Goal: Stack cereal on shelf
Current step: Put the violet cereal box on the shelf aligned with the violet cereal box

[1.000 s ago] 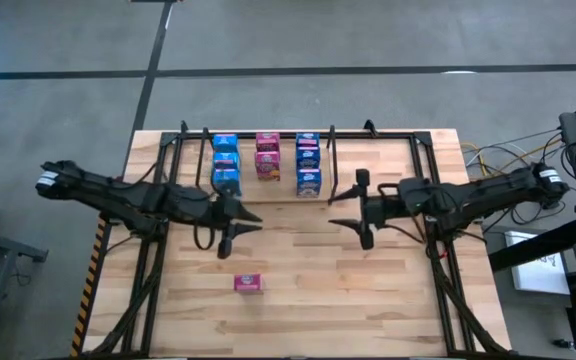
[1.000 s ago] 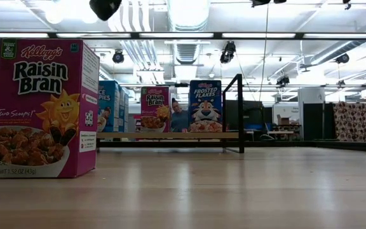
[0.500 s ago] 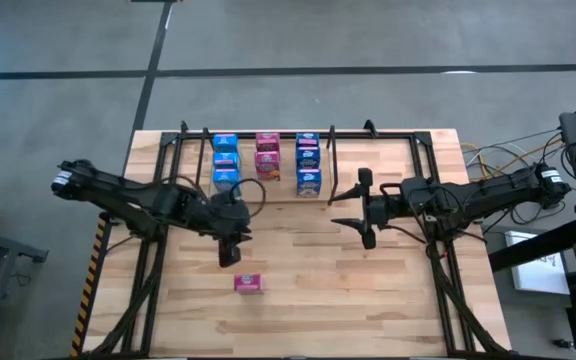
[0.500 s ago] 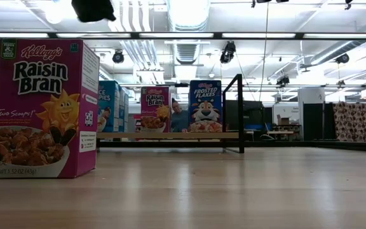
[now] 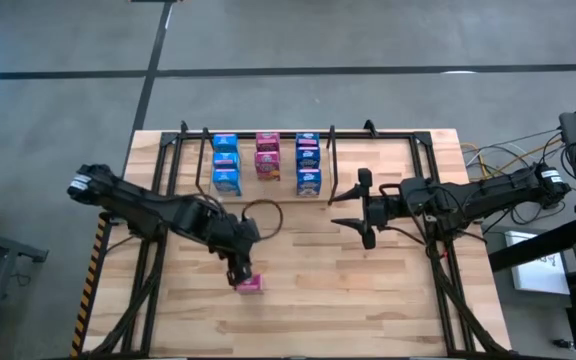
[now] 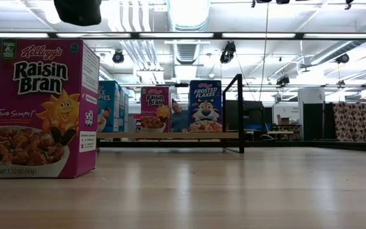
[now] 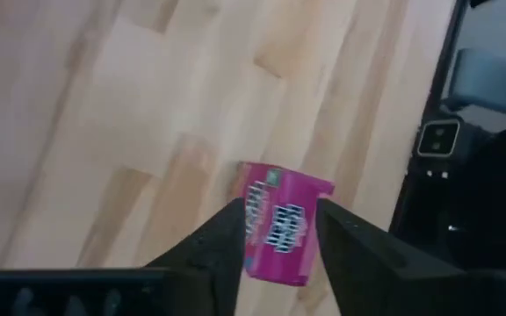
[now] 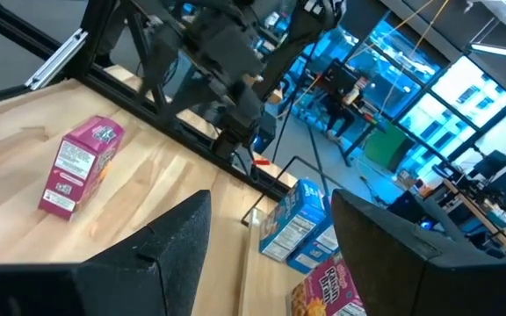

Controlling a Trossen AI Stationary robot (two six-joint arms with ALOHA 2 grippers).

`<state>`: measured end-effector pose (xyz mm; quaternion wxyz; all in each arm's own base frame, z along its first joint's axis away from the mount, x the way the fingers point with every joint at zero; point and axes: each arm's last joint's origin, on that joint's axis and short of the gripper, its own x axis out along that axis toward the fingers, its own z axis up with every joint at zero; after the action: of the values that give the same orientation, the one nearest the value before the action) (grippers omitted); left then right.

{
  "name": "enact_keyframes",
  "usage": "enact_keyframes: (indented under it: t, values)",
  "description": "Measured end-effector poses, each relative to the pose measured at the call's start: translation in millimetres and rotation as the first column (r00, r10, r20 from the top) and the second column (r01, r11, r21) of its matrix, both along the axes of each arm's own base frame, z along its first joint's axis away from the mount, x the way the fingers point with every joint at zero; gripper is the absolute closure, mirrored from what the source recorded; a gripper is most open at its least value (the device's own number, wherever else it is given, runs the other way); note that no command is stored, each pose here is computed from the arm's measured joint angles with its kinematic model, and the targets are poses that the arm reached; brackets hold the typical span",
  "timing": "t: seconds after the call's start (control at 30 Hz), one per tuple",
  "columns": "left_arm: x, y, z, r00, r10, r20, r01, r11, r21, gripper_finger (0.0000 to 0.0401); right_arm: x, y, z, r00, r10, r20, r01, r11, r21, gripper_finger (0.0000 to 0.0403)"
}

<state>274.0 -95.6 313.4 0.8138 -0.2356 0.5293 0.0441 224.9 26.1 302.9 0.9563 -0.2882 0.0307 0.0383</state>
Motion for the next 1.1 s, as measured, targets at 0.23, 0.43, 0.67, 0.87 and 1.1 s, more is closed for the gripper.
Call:
enact_keyframes:
  t: [0.23,0.43,0.67,0.87,1.1]
  values:
    - [17,-30,-11,0.993,-0.068,-0.098,0.074,0.996,0.054,0.0201,0,0,0,1.0,-0.001,0.0,0.001,1.0,-0.011,0.0177]
    - [20,-61,-23,0.973,-0.115,-0.199,0.151,0.972,0.177,0.0137,0,0,0,1.0,-0.001,0.002,0.001,1.0,-0.013,0.0177]
    - [24,-75,-32,0.969,-0.131,-0.211,0.178,0.959,0.221,0.012,0,0,0,1.0,-0.002,0.002,0.002,1.0,-0.009,0.0177]
    - [23,-74,-40,0.966,-0.123,-0.227,0.178,0.955,0.236,0.012,0,0,0,1.0,-0.002,0.002,0.002,1.0,-0.007,0.0177]
    - [24,-75,-46,0.966,-0.143,-0.216,0.193,0.952,0.236,0.012,0,0,0,1.0,-0.002,0.002,0.002,1.0,-0.006,0.0177]
